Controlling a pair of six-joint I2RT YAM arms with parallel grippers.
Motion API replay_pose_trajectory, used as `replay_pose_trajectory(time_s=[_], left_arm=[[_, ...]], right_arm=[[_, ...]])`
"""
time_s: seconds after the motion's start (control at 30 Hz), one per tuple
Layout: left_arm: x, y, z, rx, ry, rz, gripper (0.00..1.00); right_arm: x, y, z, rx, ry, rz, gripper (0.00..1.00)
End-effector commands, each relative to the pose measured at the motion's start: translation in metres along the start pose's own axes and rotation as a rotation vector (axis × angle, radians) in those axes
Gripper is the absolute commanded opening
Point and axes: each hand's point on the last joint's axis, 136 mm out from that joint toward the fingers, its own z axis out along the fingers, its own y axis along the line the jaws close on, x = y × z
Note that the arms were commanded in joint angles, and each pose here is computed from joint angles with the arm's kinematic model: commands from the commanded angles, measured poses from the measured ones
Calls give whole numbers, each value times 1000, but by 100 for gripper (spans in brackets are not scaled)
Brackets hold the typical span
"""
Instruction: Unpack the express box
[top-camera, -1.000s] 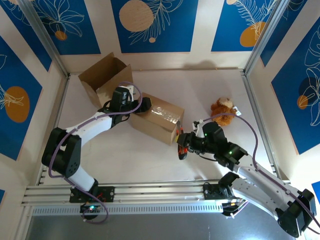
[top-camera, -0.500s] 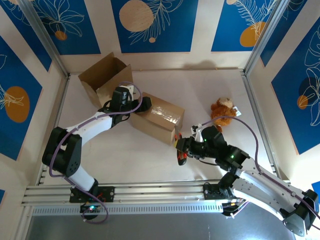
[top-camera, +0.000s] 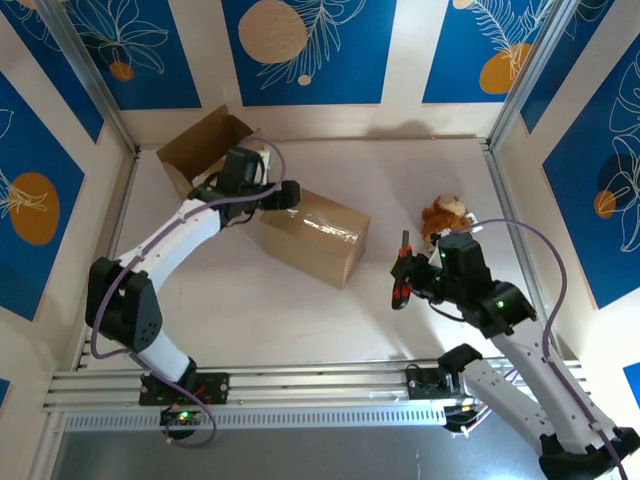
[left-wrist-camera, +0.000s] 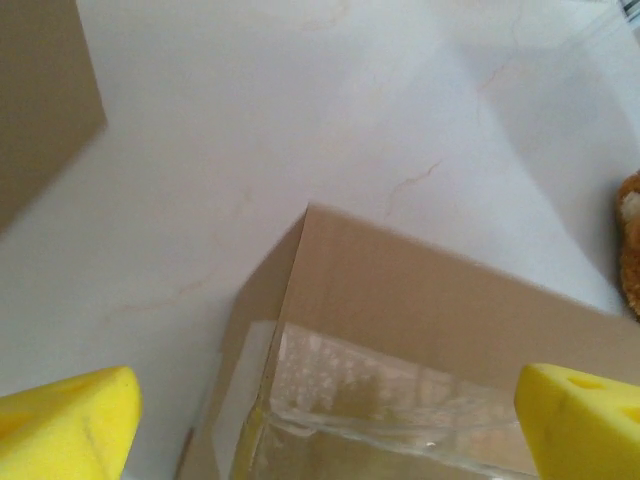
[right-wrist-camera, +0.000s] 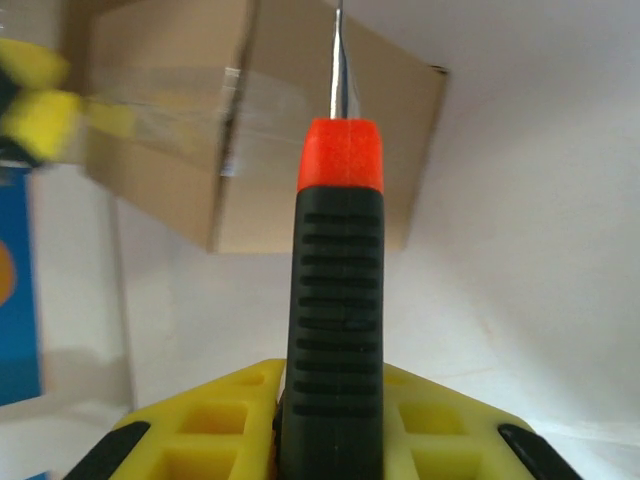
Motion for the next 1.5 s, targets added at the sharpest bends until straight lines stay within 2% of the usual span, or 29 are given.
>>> replay_pose_trajectory(time_s=[0.0,0.1,0.23,0.43,0.6,0.7,0.87,1.03,1.3,1.47], left_arm=[[-22,-1,-17,-71,45,129,86],[-45,-16,11,-22,79,200,74],[-59,-22,63,1,132,292,69],[-46,-13,124,-4,222,385,68],[-21,8,143,-69,309,446,68],[-5,19,141,-114,357,475,68],[9,38,115,-212,392,478,68],[35,50,81,-276,434,401,68],[106,30,38,-246,500,342,67],[153,9,18,-207,546,340,67]], right_arm=[[8,-33,19,200,40,-42,0],[12,-42,34,343,30,-60,0],[30,-40,54,487,44,-100,0],[68,-33,82,580,89,-92,0],[76,-19,103,608,97,-81,0],[68,-9,114,610,97,-72,0],[42,-3,131,591,88,-19,0],[-6,13,150,534,53,-27,0],[-92,61,194,365,55,-156,0],[-114,90,229,265,144,-286,0]])
